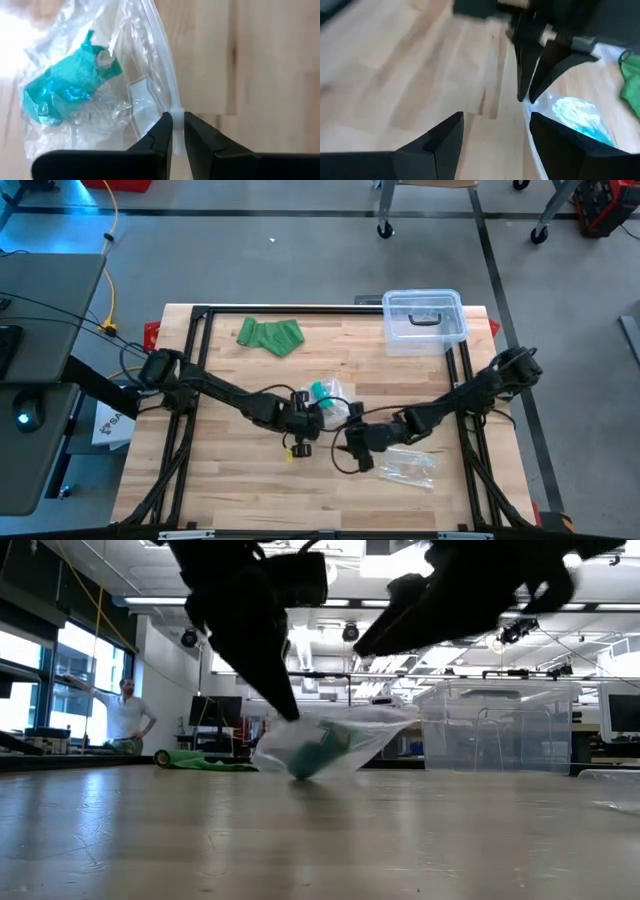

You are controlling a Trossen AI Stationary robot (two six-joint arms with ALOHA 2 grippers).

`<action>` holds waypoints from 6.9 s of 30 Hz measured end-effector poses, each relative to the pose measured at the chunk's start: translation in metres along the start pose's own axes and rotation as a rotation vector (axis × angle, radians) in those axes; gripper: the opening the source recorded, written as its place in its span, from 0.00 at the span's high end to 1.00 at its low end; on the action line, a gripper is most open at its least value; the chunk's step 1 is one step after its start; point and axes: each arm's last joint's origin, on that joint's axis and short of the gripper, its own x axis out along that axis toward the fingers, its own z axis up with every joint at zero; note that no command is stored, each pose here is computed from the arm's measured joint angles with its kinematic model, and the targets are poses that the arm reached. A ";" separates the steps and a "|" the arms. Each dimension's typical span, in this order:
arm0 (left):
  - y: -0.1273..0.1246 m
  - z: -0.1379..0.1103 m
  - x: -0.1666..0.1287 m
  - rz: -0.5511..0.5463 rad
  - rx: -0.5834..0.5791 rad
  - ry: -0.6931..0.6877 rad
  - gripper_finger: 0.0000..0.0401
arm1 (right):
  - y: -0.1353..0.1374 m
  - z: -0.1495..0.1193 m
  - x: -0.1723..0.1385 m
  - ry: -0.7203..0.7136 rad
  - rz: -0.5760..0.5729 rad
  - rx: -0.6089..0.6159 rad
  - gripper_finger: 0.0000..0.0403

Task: Roll bandage
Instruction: Close the transparent zip bag

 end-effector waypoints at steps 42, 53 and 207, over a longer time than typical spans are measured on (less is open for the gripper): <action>-0.059 -0.036 -0.035 0.310 0.057 -0.503 0.61 | -0.025 0.010 0.007 0.019 -0.040 0.107 1.00; -0.069 -0.025 -0.048 0.370 0.186 -0.657 0.68 | -0.029 0.027 -0.025 -0.070 0.095 0.187 1.00; -0.045 -0.019 -0.063 0.037 -0.020 -0.618 1.00 | -0.025 0.036 -0.017 -0.166 -0.024 0.032 0.92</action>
